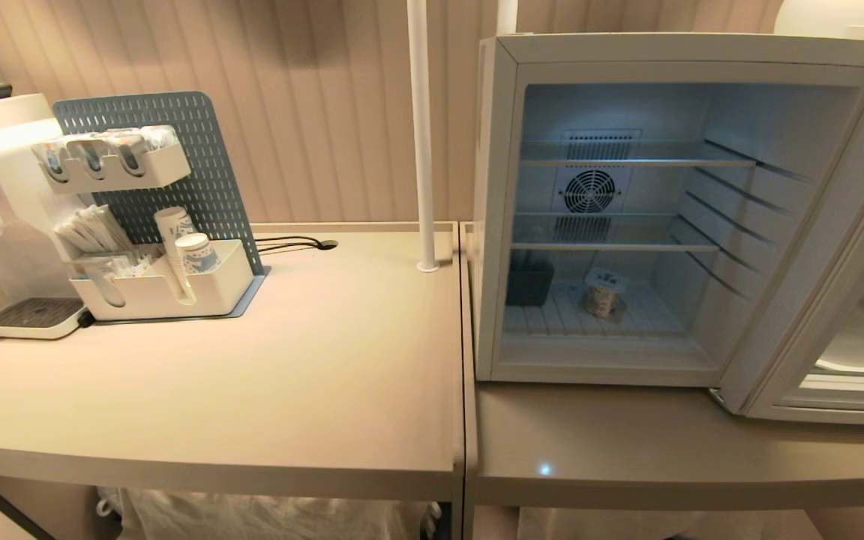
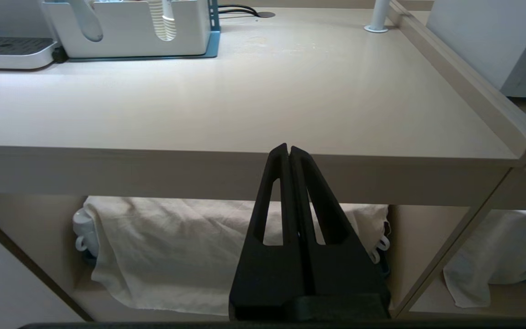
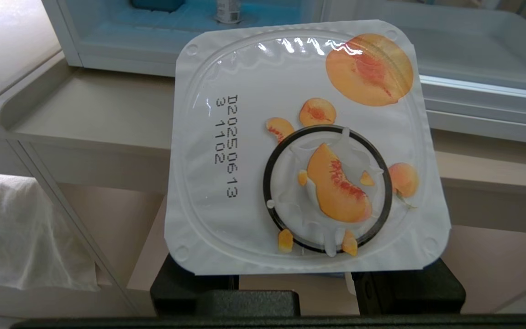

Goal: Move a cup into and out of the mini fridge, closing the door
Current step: Put the yoghurt in the freezer

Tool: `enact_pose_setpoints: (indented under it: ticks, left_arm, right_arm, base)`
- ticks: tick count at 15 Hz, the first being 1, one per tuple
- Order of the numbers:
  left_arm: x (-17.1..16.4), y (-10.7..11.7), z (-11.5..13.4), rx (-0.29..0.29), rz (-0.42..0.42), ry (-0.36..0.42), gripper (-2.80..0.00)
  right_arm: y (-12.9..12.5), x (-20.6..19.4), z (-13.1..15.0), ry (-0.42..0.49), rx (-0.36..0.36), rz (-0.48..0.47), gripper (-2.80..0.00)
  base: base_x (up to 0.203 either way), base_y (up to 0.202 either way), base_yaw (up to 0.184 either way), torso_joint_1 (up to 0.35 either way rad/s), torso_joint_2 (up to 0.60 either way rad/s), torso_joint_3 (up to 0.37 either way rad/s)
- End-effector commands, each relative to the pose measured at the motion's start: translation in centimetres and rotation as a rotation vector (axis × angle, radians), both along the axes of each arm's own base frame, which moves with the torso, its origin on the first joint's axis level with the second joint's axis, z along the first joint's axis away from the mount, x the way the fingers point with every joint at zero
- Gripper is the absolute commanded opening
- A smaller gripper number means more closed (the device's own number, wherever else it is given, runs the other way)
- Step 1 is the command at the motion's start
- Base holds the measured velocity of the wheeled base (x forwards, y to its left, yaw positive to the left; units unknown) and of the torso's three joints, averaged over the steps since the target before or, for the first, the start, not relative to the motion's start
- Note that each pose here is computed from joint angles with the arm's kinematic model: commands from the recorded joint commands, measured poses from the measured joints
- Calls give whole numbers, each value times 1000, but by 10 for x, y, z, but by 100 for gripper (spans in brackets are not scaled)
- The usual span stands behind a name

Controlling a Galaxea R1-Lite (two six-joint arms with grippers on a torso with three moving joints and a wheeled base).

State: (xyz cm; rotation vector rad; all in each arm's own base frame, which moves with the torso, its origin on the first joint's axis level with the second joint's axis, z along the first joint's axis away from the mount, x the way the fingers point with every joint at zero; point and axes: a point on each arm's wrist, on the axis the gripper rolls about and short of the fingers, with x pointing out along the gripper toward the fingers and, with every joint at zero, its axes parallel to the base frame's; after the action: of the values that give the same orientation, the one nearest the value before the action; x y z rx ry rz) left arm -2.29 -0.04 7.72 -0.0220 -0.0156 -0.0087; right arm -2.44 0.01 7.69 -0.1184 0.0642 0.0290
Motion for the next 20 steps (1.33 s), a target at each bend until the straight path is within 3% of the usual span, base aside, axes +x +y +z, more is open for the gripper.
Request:
enact_pose_setpoints:
  ticks: [1, 5, 8, 9, 11, 12, 14, 16, 20]
  left_arm:
    - [0, 0, 0, -1, -1, 2, -280]
    - [0, 0, 0, -1, -1, 1, -280]
    - [0, 0, 0, -1, -1, 0, -280]
    - [0, 0, 0, -1, -1, 0, -280]
    - [0, 0, 0, -1, -1, 2, -280]
    - [0, 0, 0, -2, -1, 0, -280]
    - [0, 0, 0, -2, -1, 1, -280]
    - [0, 0, 0, -2, -1, 1, -280]
    - [0, 0, 0, -1, -1, 1, -280]
  right_arm:
    - [0, 1, 0, 12, -1, 1, -280]
    - [0, -1, 0, -40, -1, 0, -280]
    - [0, 1, 7, -129, 5, 8, -280]
    - [1, -3, 20, -169, 11, 33, -280]
    - [2, -18, 74, -268, 34, 93, -280]
    - [2, -17, 98, -259, 45, 116, -280]
    - [4, 7, 120, -129, 65, 190, -280]
    - [8, 36, 128, 16, 90, 329, -280]
    - [12, 113, 123, 328, 121, 454, -280]
  base:
    - [0, 0, 0, 0, 0, 0]
    - [0, 0, 0, 0, 0, 0]
    - [0, 0, 0, 0, 0, 0]
    - [0, 0, 0, 0, 0, 0]
    - [0, 0, 0, 0, 0, 0]
    - [0, 0, 0, 0, 0, 0]
    - [0, 0, 0, 0, 0, 0]
    - [0, 0, 0, 0, 0, 0]
    - [0, 0, 0, 0, 0, 0]
